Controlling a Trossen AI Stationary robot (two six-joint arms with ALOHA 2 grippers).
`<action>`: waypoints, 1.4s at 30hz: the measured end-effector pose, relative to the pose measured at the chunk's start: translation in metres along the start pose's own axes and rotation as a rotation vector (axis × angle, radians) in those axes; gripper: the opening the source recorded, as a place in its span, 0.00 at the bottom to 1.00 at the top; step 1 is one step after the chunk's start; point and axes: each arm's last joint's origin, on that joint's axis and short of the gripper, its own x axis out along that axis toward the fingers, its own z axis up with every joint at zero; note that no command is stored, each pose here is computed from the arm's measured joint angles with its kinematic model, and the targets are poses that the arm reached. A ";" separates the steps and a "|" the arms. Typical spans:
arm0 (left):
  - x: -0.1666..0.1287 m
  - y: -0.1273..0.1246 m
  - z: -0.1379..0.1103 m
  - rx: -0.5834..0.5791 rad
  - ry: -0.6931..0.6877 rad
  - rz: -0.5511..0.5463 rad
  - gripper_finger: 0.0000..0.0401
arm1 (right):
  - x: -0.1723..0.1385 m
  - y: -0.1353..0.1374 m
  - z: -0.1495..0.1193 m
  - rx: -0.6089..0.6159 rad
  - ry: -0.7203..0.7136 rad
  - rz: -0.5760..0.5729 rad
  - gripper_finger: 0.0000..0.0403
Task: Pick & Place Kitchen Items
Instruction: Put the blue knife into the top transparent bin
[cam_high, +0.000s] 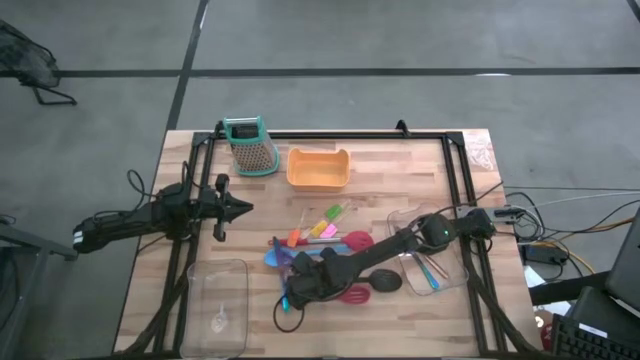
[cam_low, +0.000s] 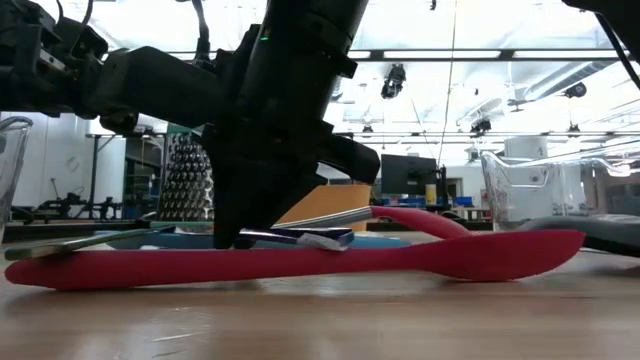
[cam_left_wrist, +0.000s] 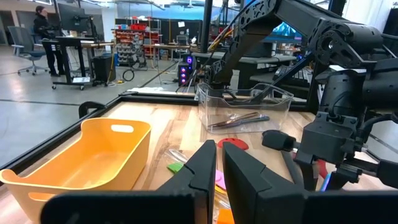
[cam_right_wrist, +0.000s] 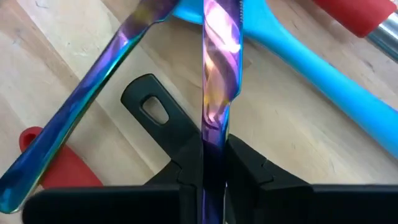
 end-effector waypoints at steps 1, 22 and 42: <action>0.000 0.000 0.000 0.000 0.000 0.000 0.09 | -0.001 0.000 0.000 0.000 0.001 0.000 0.10; 0.000 0.000 0.000 0.000 0.000 0.000 0.09 | -0.042 -0.022 -0.002 0.022 0.080 -0.187 0.11; 0.000 0.000 0.000 0.000 -0.001 0.000 0.09 | -0.158 -0.047 -0.046 0.094 -0.045 -0.367 0.12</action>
